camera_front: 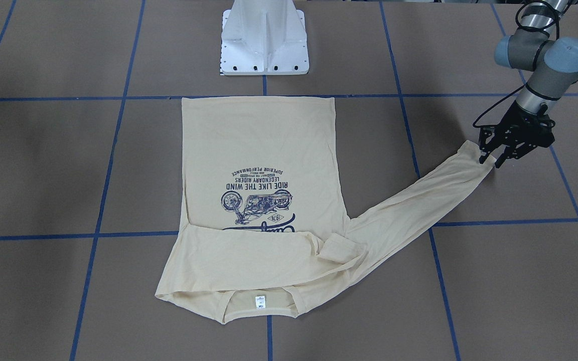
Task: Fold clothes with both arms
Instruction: 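Lower the left gripper and grasp the cuff of the other sleeve, then lift the sleeve with the left gripper and fold it across the shirt body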
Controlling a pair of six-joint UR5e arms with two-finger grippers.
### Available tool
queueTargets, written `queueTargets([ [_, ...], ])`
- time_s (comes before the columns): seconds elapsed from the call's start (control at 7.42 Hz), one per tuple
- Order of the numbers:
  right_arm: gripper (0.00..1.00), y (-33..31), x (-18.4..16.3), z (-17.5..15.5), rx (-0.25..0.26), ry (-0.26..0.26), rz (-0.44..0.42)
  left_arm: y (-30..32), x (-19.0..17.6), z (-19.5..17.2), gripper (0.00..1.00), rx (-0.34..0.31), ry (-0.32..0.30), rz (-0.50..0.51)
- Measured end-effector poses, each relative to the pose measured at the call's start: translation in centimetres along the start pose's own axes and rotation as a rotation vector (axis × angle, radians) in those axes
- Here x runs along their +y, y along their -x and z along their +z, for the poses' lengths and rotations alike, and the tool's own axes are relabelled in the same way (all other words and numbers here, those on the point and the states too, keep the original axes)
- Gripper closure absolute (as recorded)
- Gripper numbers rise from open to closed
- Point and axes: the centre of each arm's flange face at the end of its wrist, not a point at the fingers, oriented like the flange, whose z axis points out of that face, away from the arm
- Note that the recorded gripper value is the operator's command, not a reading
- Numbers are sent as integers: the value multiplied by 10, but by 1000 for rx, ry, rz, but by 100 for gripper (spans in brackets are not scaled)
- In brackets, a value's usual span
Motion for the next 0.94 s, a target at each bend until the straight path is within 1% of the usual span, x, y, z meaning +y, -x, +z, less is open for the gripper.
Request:
queueTargets([
  [0.13,0,0,0,1,1,1,1,0,0,0,83,0,0,0],
  [0.27,0,-1,0,1,1,1,1,0,1,0,100,-1,2,1],
  [0.67,0,-1,0,1,1,2,1,-3,-1,-6,100,19,-16,14],
  [0.81,0,-1,0,1,0,2,2,-9,-4,-15,100,41,-22,20],
  [0.94,0,-1,0,1,1,3,2,-18,-8,-28,100,77,-18,24],
])
